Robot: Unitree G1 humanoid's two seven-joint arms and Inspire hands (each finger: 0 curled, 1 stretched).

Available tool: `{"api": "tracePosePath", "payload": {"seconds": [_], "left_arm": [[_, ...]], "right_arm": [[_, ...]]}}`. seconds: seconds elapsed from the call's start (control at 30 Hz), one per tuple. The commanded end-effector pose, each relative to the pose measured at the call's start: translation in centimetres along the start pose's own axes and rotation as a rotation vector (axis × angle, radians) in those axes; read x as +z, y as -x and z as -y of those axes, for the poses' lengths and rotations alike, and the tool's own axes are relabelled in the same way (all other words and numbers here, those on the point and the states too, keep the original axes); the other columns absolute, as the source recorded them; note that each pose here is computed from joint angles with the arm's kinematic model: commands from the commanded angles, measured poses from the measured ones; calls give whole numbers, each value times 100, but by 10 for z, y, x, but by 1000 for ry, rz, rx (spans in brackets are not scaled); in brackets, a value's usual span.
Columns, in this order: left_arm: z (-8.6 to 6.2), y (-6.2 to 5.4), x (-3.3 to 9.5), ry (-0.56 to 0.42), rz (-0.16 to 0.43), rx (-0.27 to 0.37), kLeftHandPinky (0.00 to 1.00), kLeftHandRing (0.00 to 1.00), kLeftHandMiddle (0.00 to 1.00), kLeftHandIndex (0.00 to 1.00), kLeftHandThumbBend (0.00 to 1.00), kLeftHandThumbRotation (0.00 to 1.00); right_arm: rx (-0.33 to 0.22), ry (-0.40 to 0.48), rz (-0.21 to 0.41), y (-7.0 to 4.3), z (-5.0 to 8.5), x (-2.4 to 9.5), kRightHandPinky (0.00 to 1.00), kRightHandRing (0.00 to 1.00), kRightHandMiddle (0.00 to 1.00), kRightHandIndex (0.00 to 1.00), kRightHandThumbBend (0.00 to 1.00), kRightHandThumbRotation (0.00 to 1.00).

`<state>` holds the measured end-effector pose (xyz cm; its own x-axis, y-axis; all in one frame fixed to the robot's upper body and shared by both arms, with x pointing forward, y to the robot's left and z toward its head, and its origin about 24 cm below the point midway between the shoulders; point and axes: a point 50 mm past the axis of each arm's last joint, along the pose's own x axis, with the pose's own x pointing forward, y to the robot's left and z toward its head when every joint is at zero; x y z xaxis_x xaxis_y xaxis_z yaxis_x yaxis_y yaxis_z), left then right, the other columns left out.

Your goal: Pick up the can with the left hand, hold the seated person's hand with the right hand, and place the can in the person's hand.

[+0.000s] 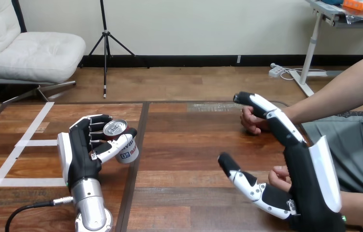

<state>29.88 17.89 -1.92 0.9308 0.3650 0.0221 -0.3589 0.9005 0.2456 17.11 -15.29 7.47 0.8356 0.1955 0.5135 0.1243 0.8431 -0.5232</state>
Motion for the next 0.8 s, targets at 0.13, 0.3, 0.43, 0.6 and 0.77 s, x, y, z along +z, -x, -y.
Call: {"api": "tracePosePath", "payload": {"seconds": [0.13, 0.3, 0.43, 0.6, 0.77], "left_arm": [[6, -18, 32, 48, 123, 6, 43, 50, 53, 53, 66, 0], [5, -18, 32, 53, 122, 3, 43, 50, 53, 53, 65, 0], [5, -18, 33, 49, 127, 2, 43, 50, 53, 53, 65, 0], [5, -18, 33, 41, 130, 1, 43, 50, 53, 53, 65, 0], [4, -18, 33, 42, 136, 3, 44, 50, 53, 53, 65, 0]], "right_arm": [[-35, 213, 47, -14, 22, 2, 76, 85, 87, 82, 59, 30], [-30, 286, 25, -14, 26, -1, 79, 85, 86, 81, 61, 25], [-18, 345, 9, -14, 31, -4, 81, 86, 86, 81, 62, 24], [-3, 381, -10, -13, 35, -6, 85, 87, 87, 81, 62, 23], [18, 423, -32, -13, 40, -9, 88, 88, 87, 81, 63, 22]]}}
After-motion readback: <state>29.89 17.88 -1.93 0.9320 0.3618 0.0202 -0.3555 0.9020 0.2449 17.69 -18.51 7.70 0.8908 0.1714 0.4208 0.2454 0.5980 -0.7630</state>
